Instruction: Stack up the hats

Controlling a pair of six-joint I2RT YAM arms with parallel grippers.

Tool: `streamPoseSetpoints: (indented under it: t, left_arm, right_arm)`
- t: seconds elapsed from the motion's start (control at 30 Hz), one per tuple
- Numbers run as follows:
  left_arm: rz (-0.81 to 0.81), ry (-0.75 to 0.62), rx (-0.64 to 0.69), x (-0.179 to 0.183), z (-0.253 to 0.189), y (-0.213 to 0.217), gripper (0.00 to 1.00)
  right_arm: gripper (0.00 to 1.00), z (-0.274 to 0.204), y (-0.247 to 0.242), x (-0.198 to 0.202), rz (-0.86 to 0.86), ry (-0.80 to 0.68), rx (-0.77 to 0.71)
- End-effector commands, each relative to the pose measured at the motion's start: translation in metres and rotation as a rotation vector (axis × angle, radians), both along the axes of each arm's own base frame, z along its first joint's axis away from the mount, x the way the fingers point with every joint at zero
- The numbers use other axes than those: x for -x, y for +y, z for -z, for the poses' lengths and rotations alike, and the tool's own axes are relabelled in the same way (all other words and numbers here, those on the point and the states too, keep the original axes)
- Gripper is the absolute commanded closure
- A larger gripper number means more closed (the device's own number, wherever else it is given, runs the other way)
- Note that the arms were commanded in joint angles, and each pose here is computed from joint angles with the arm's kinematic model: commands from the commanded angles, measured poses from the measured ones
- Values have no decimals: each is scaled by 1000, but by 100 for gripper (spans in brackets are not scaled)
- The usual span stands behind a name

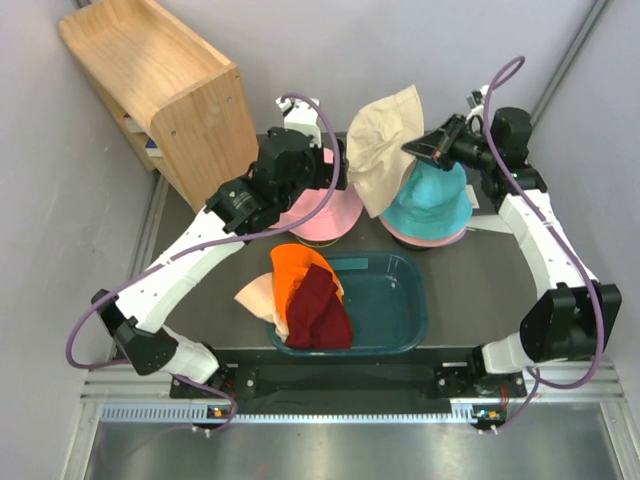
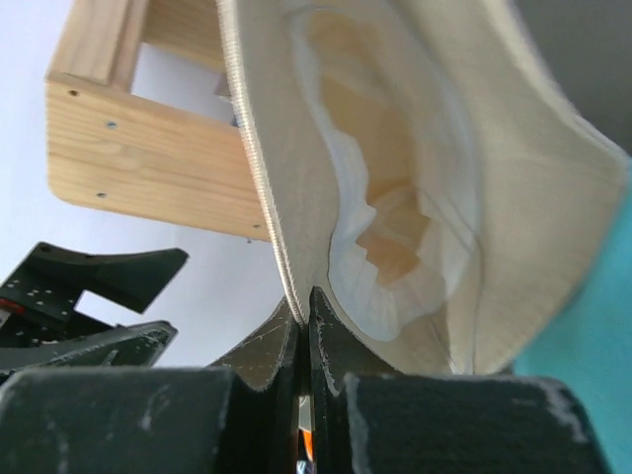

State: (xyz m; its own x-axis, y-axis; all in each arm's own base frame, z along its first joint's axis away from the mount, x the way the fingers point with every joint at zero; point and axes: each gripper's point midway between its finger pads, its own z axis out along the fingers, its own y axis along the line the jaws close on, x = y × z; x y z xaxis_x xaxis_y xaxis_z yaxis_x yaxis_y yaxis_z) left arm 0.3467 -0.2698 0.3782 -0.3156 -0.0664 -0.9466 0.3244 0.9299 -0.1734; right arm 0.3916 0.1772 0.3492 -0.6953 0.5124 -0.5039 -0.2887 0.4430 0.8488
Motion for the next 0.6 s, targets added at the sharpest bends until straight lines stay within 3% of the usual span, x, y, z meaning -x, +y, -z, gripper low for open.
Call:
streamPoseSetpoints:
  t: [0.0,0.57]
  left_arm:
    - [-33,-84,67,-1,-31,10,1]
    - [-17,-24,93,0,-9,6,1]
  right_arm:
    - [100,-63,15,-7,-20,-176,-91]
    - [100,-116,49,-66,-92,-333,-215]
